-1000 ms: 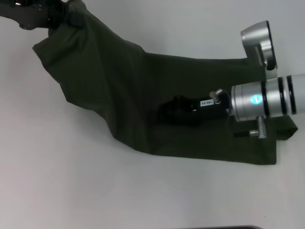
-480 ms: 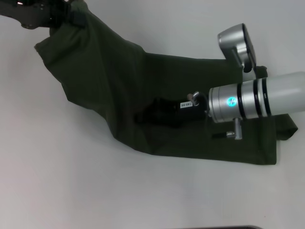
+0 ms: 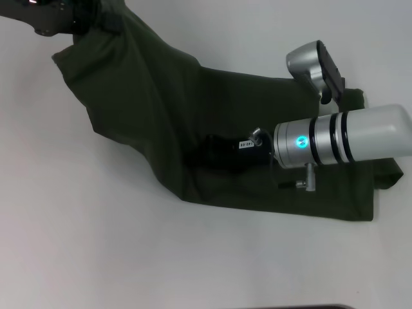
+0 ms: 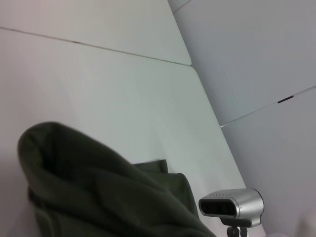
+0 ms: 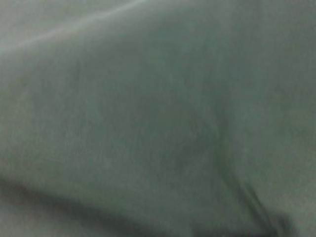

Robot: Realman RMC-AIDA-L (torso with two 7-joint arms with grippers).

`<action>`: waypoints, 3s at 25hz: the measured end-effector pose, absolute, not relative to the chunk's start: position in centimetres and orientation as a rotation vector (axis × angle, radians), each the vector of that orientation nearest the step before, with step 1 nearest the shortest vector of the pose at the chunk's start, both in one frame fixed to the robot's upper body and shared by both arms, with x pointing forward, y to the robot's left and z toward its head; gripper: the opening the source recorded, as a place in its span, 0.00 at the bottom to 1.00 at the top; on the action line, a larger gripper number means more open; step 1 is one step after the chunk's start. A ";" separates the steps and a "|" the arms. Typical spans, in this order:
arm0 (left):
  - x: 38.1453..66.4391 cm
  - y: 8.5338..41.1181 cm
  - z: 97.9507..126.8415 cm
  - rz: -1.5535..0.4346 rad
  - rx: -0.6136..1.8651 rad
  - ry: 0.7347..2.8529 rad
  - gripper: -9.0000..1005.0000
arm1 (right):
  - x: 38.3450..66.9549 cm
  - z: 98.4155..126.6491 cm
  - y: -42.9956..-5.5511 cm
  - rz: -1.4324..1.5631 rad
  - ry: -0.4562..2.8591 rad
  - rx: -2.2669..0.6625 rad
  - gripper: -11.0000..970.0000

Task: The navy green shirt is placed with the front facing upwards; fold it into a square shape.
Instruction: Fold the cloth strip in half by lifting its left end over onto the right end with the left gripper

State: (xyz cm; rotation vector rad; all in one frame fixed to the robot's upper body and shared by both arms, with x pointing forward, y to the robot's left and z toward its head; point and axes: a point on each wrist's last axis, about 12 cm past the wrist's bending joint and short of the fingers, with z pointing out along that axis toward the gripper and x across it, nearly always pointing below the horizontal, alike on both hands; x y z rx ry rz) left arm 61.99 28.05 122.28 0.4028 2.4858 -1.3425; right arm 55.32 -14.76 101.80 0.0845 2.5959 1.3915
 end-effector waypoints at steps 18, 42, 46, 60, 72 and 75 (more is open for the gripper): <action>62.0 28.2 122.2 -1.344 0.382 2.475 0.06 | 53.5 102.7 -16.1 1.635 2.552 0.071 0.02; 62.1 28.1 122.3 -1.355 0.400 2.442 0.06 | 54.8 102.9 -12.8 1.512 2.614 0.003 0.02; 62.1 28.4 122.4 -1.355 0.385 2.433 0.06 | 54.5 104.2 -13.8 1.679 2.546 -0.037 0.02; 62.2 28.6 122.2 -1.348 0.348 2.435 0.06 | 56.6 109.5 -28.9 1.384 2.386 0.025 0.02; 61.7 23.6 122.0 -1.546 0.458 2.352 0.06 | 55.8 113.6 -36.9 1.262 2.376 0.016 0.04; 61.4 21.5 121.5 -1.601 0.498 2.336 0.06 | 55.5 114.2 -38.0 1.230 2.385 0.008 0.05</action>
